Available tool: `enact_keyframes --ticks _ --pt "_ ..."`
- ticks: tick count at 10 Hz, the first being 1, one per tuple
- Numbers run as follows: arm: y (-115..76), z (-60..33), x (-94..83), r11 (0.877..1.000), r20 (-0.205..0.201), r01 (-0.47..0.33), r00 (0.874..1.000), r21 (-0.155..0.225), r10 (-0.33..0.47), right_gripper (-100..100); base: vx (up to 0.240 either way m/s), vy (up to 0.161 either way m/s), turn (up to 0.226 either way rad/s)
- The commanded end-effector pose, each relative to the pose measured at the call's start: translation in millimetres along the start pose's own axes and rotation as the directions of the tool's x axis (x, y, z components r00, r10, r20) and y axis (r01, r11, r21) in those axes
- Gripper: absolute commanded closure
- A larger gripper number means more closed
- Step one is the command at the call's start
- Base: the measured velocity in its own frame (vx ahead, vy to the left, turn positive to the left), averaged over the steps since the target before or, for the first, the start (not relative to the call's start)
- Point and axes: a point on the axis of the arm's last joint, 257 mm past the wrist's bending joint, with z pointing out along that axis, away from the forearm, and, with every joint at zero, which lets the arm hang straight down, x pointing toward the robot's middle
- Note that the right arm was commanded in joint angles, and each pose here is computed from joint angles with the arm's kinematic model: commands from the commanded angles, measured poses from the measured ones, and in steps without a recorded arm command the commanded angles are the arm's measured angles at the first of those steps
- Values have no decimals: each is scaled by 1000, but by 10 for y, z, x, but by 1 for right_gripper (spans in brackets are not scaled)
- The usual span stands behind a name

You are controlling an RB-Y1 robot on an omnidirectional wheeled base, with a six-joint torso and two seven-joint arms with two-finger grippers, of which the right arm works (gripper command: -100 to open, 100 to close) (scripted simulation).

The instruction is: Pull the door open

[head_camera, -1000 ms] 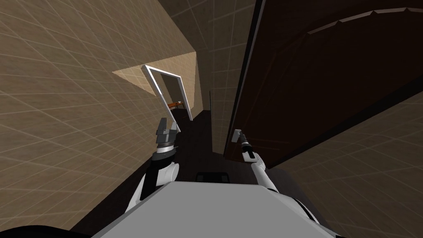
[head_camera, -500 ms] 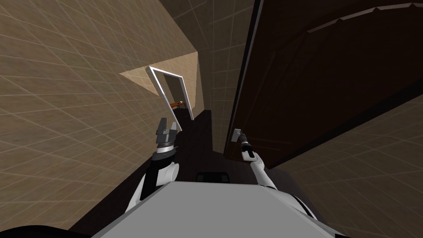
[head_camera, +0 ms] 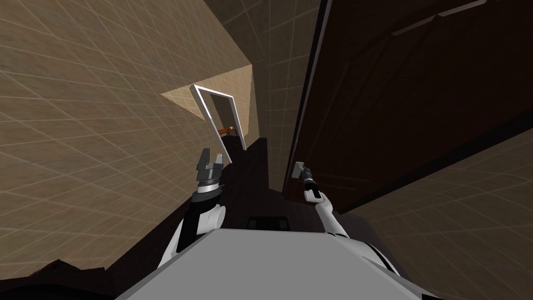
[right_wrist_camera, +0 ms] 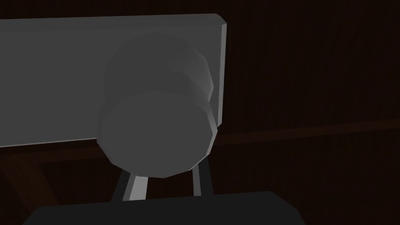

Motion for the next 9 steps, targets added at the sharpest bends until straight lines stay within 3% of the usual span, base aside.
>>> enact_keyframes --ticks 1,4,6,7,8,9 --pt "23 67 206 995 -19 -98 995 -6 98 100 -67 -35 88" --pt "19 88 195 984 -11 -177 984 -5 177 100 -46 -29 59" --pt "9 128 171 954 6 -300 954 -5 300 100 -70 -32 116" --pt "9 128 169 949 6 -314 949 -5 314 100 -63 -36 55" --pt "3 147 155 926 15 -376 926 -7 376 100 -62 -27 90" --pt "3 147 155 925 15 -379 925 -7 379 100 -51 -22 50"
